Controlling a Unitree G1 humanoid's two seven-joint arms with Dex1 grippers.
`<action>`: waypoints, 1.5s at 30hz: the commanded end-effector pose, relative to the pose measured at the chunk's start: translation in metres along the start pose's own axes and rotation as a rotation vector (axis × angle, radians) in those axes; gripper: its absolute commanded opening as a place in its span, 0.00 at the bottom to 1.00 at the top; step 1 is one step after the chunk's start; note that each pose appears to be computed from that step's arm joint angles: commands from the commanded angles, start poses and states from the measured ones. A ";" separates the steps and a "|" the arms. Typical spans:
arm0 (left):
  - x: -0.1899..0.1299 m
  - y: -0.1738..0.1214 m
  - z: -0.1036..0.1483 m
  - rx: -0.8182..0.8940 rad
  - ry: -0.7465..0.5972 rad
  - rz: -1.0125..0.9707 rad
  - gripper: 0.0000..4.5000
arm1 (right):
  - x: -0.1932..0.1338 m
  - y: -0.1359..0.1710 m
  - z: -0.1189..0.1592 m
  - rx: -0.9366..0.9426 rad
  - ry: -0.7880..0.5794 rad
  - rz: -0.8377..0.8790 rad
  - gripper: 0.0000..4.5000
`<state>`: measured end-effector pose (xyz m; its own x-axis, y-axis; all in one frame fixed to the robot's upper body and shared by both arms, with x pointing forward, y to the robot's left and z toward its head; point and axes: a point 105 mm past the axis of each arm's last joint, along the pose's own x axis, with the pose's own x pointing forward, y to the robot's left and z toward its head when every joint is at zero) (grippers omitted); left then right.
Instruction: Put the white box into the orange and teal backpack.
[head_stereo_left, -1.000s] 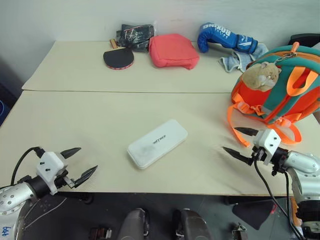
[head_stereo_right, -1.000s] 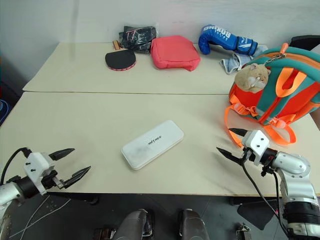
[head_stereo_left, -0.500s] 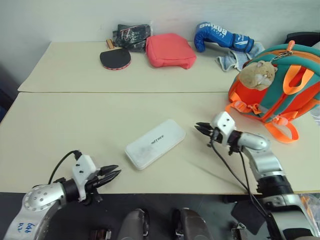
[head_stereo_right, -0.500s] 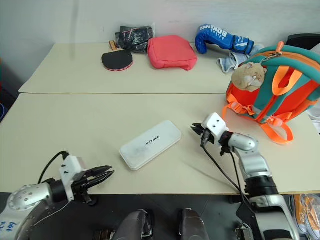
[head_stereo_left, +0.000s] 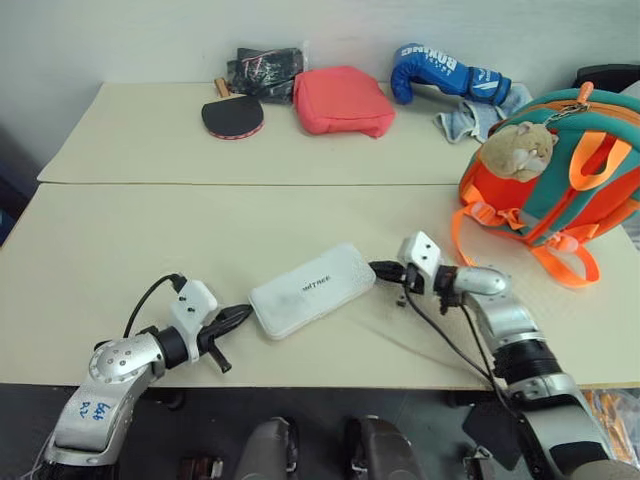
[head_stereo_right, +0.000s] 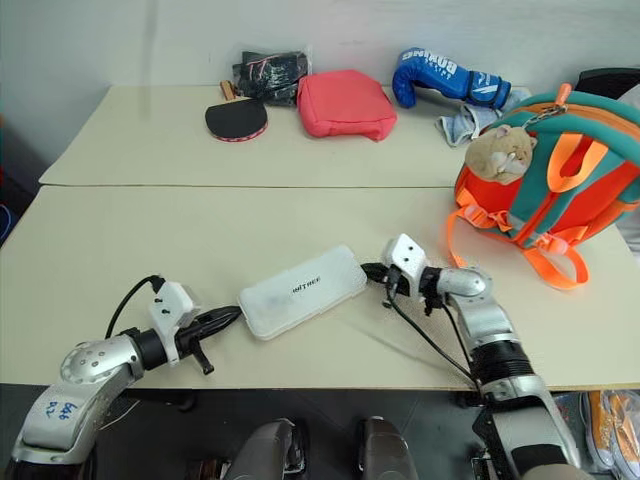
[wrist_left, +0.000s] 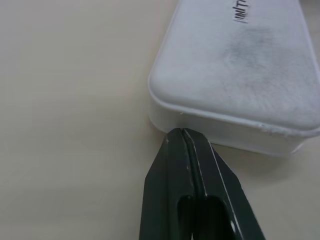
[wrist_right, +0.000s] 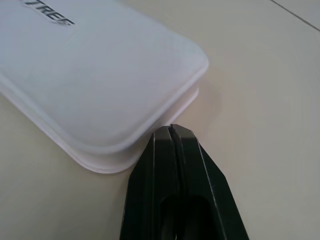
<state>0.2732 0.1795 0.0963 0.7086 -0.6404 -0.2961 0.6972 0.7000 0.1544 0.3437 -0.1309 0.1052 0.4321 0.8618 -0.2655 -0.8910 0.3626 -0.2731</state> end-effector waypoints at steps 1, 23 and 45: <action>0.008 -0.003 0.007 0.039 -0.023 -0.043 0.00 | -0.006 0.019 0.020 -0.029 -0.065 0.099 0.00; -0.017 0.036 0.003 -0.894 0.289 -0.288 0.83 | -0.057 0.025 0.005 -0.065 0.082 -0.036 0.00; 0.051 -0.014 0.054 -1.089 0.272 -0.600 0.85 | -0.015 0.028 0.002 -0.109 0.060 0.065 0.00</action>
<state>0.3052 0.1258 0.1166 0.1974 -0.9293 -0.3123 0.3293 0.3629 -0.8717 0.3126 -0.1339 0.0975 0.3900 0.8499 -0.3544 -0.9022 0.2756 -0.3319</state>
